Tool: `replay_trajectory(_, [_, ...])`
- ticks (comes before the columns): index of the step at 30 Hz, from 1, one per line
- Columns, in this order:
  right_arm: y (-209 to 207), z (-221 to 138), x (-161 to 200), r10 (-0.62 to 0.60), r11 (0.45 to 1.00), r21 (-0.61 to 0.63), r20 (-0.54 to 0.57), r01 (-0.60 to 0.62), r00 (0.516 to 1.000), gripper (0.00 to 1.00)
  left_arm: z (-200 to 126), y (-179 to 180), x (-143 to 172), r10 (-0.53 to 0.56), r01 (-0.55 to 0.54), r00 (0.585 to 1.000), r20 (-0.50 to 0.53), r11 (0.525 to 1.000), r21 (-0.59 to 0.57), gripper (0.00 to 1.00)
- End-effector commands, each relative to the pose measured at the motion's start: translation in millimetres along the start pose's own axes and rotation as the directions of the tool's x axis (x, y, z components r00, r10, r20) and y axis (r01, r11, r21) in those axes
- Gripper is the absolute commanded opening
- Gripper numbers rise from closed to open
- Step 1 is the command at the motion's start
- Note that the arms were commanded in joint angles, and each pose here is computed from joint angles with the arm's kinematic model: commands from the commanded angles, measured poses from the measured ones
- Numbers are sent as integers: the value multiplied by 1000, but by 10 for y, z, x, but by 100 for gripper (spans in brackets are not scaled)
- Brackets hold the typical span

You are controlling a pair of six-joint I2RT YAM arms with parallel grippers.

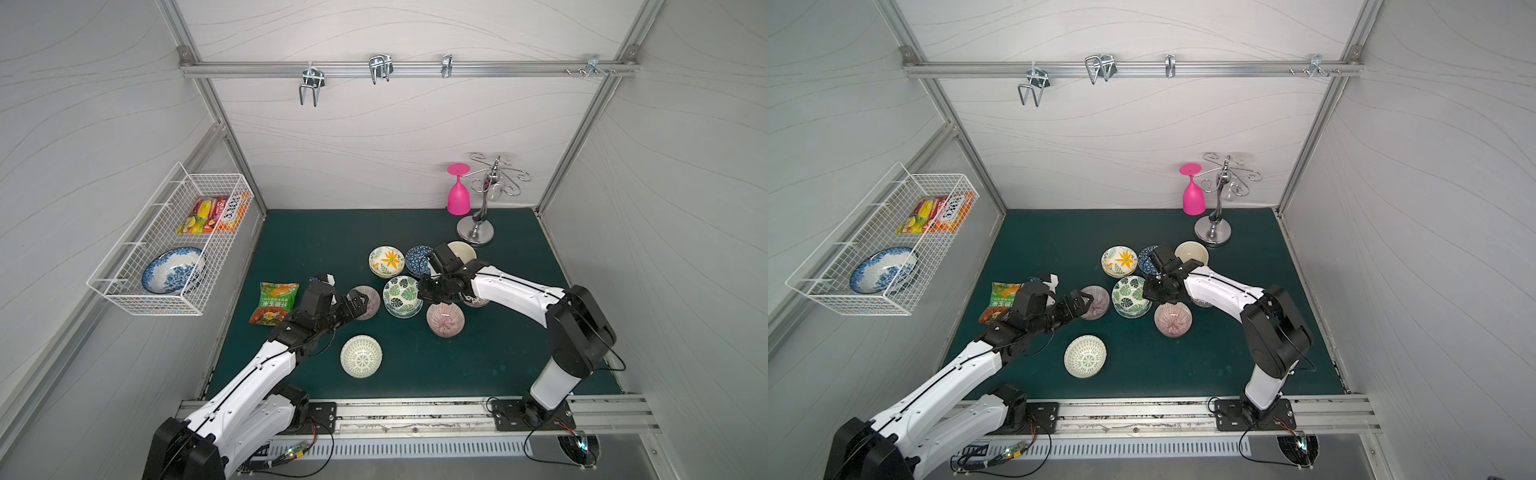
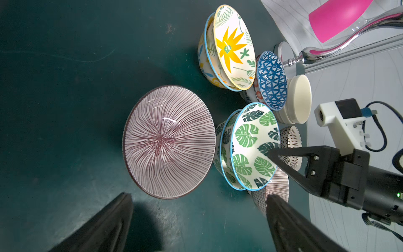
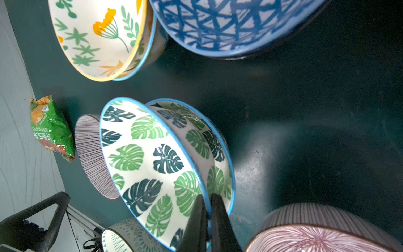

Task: Stack the bowls
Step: Place the bowl on the bowl.

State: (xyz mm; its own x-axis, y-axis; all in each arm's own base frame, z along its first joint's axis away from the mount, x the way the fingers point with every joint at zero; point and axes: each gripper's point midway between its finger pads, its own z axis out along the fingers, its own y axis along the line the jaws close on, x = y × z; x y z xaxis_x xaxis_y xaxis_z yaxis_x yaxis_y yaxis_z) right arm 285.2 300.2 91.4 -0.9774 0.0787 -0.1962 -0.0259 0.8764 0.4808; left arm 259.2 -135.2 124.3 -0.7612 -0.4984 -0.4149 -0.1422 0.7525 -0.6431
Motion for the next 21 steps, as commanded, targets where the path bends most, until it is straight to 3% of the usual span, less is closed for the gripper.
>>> replay_trajectory(1, [87,16,-53,9,999,-43,-3,-9,1000,0,-67,-247,-199,28,-31,998,53,997,65,100])
replay_trajectory(15, [56,53,-41,10,1000,-22,-22,-10,1000,2,-60,-241,-198,27,-30,998,49,998,59,100])
replay_trajectory(21, [42,35,-40,12,1000,-14,-19,-12,1000,12,-64,-247,-199,26,-30,998,51,998,61,100])
